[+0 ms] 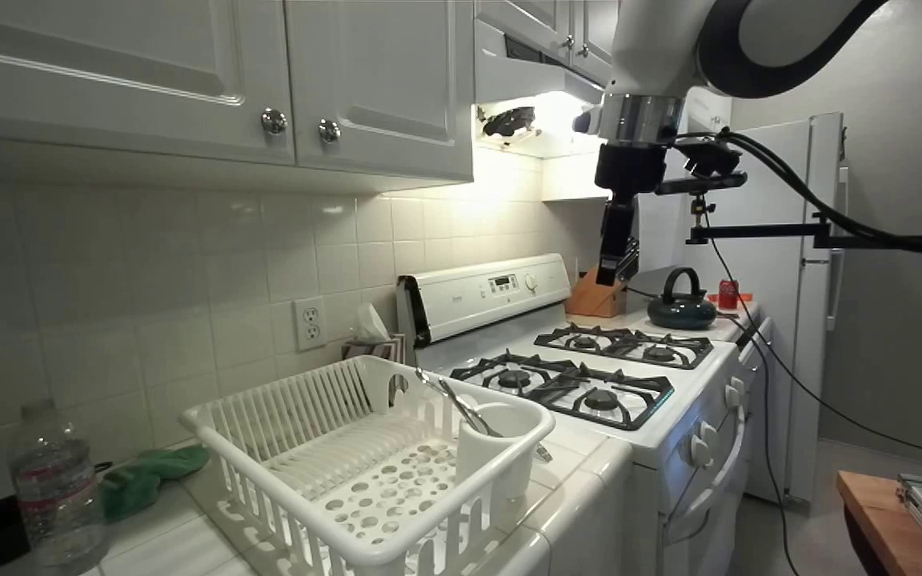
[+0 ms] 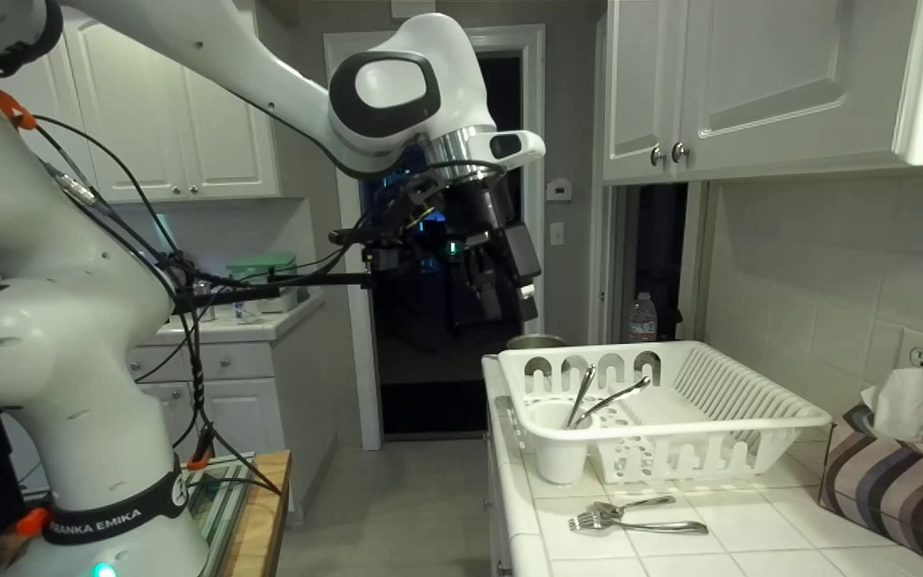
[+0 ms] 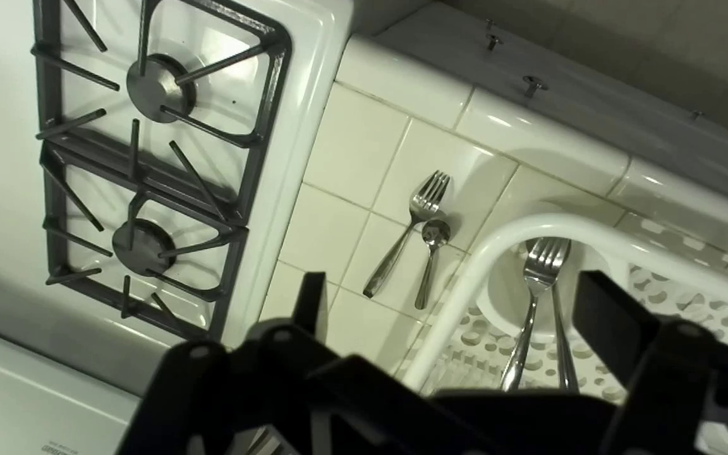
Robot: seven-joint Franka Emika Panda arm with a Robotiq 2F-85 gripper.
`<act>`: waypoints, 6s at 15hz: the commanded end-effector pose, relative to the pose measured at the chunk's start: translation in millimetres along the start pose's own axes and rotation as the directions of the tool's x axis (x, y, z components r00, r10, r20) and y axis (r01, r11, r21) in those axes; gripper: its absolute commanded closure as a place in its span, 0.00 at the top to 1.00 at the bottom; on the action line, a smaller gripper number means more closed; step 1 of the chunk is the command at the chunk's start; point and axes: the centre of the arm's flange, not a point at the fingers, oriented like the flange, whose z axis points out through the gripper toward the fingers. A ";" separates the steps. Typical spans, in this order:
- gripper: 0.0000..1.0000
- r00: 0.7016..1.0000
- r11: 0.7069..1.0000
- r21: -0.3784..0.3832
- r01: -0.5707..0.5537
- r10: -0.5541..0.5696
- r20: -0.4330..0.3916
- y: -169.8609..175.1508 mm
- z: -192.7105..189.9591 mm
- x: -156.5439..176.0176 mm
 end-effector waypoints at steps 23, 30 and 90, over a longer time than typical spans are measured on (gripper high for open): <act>1.00 0.921 0.984 0.159 0.079 -0.011 -0.390 -64.9 147.9 72.4; 1.00 0.906 0.985 0.143 0.097 -0.028 -0.421 -79.5 169.7 90.7; 0.99 0.908 0.994 0.110 -0.022 0.066 -0.413 -118.3 191.7 121.6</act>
